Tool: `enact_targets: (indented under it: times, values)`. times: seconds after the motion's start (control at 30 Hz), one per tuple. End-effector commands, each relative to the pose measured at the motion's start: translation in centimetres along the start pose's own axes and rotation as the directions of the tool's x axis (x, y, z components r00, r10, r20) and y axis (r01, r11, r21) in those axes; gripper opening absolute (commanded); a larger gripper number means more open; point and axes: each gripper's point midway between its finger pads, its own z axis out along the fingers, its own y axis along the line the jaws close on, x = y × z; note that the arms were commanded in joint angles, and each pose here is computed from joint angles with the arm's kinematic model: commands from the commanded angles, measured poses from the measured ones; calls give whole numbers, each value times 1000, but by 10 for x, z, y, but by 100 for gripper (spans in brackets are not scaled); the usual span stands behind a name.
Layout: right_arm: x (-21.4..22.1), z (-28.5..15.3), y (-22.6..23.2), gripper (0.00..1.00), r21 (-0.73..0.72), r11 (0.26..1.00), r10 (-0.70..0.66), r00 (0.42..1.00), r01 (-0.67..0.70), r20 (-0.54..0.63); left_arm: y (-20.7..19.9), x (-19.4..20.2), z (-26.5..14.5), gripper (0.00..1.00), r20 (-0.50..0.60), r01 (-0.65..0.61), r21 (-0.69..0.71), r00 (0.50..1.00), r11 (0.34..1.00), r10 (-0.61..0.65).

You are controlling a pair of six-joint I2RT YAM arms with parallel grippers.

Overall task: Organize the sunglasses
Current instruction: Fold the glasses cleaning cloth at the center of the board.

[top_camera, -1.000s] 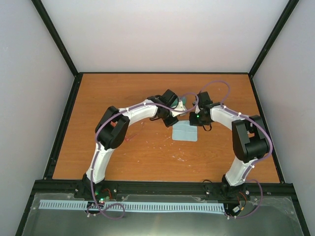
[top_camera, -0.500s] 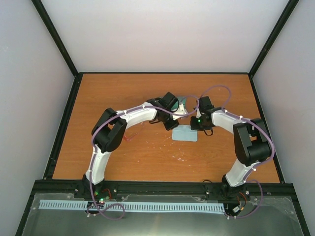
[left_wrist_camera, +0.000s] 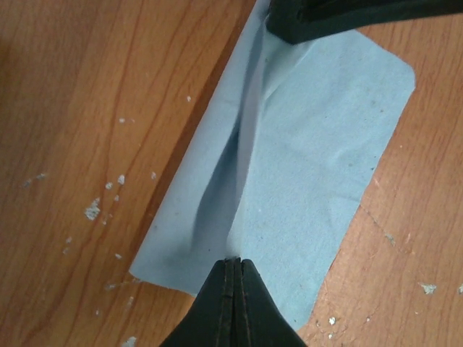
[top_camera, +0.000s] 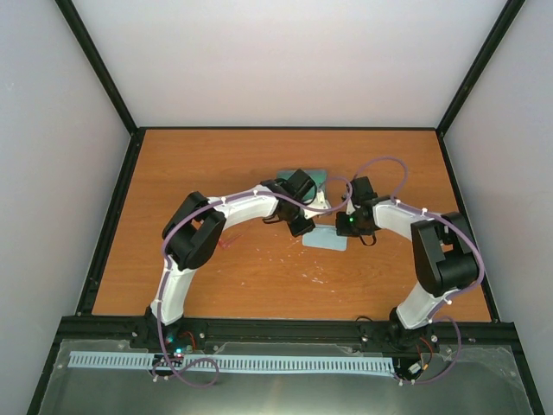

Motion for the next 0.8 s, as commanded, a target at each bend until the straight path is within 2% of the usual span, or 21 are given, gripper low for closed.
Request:
enact_targets:
  times: [0.0, 0.2, 0.43, 0.63, 0.77]
  values:
    - [0, -8, -1, 3, -7, 1000, 10, 999, -9, 35, -8, -12, -16, 0, 42, -18, -8, 999, 1000, 18]
    - [-1, -11, 2, 3, -19, 1000, 11, 999, -10, 48, -10, -9, -17, 0, 38, -18, -6, 999, 1000, 18]
    - [13, -5, 9, 3, -79, 997, -2, 1000, 3, 2, -13, -8, -16, 0, 34, -19, 4, 999, 1000, 19]
    - [26, -6, 14, 11, -121, 993, -11, 1000, 8, -28, -17, -4, -14, 1, 26, -17, 20, 1000, 1000, 16]
    - [34, -8, 13, 20, -124, 992, -17, 999, 12, -40, -20, 0, -12, 2, 22, -10, 34, 1000, 999, 10]
